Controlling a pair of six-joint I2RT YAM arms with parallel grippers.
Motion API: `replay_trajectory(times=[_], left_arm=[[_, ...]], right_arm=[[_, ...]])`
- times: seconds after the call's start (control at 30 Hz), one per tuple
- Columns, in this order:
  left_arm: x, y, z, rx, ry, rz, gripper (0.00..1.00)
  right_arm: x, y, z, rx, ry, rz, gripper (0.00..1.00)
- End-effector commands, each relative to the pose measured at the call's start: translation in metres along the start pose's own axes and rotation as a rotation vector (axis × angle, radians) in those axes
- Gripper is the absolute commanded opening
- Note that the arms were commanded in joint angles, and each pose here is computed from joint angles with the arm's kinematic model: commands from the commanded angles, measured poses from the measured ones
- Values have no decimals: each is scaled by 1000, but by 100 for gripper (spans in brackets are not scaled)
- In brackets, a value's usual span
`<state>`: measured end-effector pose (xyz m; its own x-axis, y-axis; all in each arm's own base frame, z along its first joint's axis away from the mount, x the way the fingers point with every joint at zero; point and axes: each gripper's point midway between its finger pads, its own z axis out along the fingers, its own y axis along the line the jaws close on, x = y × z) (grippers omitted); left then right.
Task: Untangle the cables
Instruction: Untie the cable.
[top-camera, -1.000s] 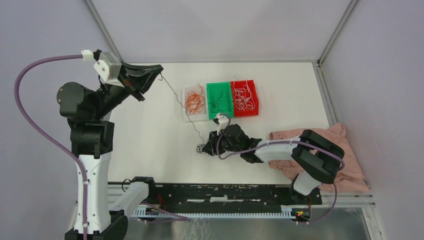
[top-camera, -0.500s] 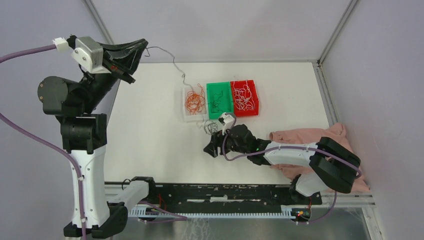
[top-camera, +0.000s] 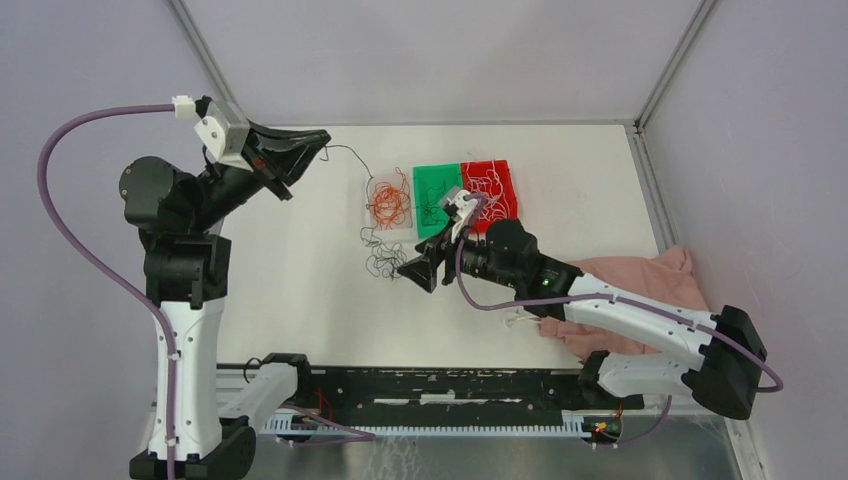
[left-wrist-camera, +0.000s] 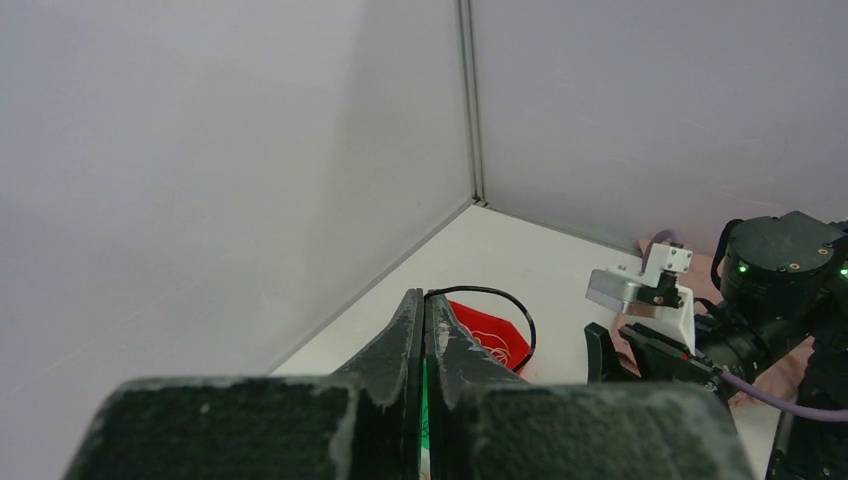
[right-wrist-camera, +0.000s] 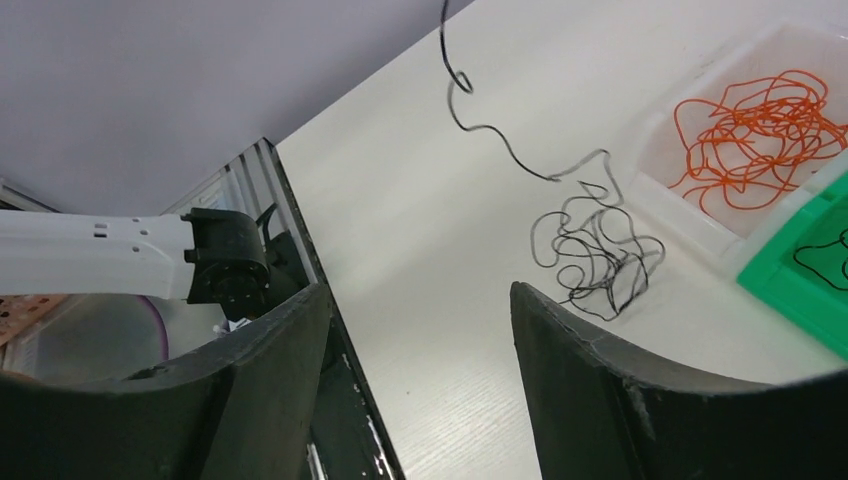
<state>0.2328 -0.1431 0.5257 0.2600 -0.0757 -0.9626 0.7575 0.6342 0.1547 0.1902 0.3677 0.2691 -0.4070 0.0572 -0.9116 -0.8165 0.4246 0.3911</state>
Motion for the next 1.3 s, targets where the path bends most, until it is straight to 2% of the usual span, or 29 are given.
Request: replay_trajectory(times=[0.0, 0.23, 0.37, 0.53, 0.6, 0.67, 0.73, 0.8, 0.9, 0.93, 1.27], left_arm=[[-19, -16, -6, 47, -38, 53, 5], [-36, -21, -7, 59, -67, 61, 5], [-42, -23, -8, 60, -75, 72, 6], [-42, -22, -9, 53, -77, 77, 6], [-39, -20, -8, 46, -74, 76, 6], [-37, -20, -8, 44, -70, 69, 6], [-33, -21, -10, 42, -64, 62, 6], [-27, -22, -11, 43, -58, 54, 6], [-27, -23, -12, 46, -59, 54, 6], [-28, -23, -11, 47, -62, 55, 6], [-44, -23, -12, 44, -85, 100, 6]], right_arm=[[1, -7, 6, 19, 15, -78, 74], [-11, -2, 43, -64, -74, -168, 77], [-2, -2, 68, -110, -62, -195, 77], [19, -6, 88, -154, -52, -218, 69], [33, -12, 103, -149, -19, -200, 55], [29, -20, 106, -107, -39, -201, 36], [21, -22, 105, -86, -77, -201, 27], [15, -21, 106, -85, -93, -199, 29], [17, -24, 112, -74, -79, -187, 49], [18, -24, 114, -76, -80, -184, 53], [38, -32, 132, -81, -40, -152, 51]])
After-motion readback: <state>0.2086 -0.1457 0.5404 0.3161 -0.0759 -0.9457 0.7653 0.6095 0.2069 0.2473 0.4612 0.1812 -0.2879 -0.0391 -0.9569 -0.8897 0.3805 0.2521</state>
